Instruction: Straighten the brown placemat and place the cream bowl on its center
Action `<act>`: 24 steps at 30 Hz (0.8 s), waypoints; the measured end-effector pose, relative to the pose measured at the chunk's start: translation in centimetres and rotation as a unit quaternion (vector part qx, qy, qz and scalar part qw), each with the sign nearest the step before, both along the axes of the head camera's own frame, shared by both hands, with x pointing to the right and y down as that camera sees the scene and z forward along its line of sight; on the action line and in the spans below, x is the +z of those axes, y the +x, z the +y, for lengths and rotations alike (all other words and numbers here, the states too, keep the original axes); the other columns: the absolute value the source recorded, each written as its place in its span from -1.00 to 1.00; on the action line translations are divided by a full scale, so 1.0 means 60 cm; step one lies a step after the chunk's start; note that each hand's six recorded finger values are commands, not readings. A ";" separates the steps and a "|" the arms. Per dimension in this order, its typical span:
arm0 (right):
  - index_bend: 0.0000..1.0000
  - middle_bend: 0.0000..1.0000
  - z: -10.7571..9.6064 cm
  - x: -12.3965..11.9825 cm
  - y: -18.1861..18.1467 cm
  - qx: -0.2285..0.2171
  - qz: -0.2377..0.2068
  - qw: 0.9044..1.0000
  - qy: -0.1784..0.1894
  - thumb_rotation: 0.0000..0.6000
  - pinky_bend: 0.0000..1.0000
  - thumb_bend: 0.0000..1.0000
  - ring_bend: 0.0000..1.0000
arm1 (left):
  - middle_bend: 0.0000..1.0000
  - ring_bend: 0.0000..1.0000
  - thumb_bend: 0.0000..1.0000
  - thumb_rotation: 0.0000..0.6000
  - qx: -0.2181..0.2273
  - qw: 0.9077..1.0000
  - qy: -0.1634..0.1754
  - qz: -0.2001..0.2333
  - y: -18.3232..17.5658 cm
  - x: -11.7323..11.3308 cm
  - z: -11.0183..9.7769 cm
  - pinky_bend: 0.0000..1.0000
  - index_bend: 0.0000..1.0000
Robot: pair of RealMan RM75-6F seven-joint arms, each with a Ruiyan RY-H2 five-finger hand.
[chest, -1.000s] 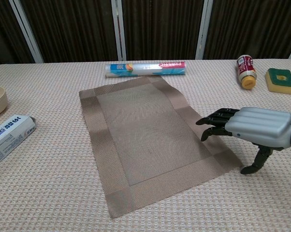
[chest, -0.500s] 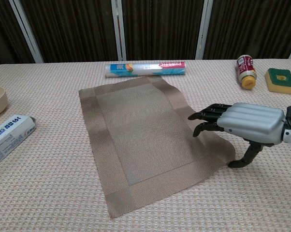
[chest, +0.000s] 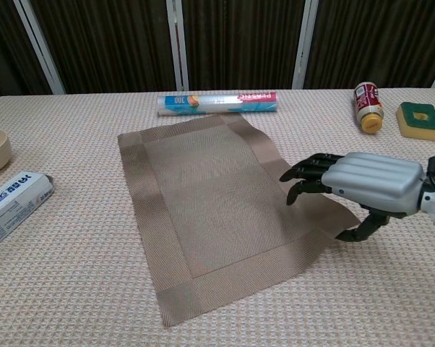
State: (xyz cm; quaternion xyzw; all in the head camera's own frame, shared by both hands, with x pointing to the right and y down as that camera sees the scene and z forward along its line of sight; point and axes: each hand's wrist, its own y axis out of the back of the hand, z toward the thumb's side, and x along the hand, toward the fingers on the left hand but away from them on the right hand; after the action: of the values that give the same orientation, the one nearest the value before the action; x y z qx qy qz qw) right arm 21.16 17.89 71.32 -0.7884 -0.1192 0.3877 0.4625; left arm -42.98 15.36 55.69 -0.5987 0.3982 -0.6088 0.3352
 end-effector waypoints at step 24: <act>0.28 -0.70 0.036 -0.093 0.132 -0.082 0.031 0.994 0.066 1.00 -1.00 -0.27 -1.00 | -1.00 -1.00 -0.91 1.00 0.010 1.000 -0.011 0.008 0.008 0.003 0.010 -1.00 -1.00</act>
State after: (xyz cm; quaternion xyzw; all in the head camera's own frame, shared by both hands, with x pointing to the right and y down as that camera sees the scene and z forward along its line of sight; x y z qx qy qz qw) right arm 29.09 20.05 65.76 -0.7511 -0.0654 0.3642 0.5467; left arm -42.51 15.96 55.85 -0.6110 0.3882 -0.6048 0.3320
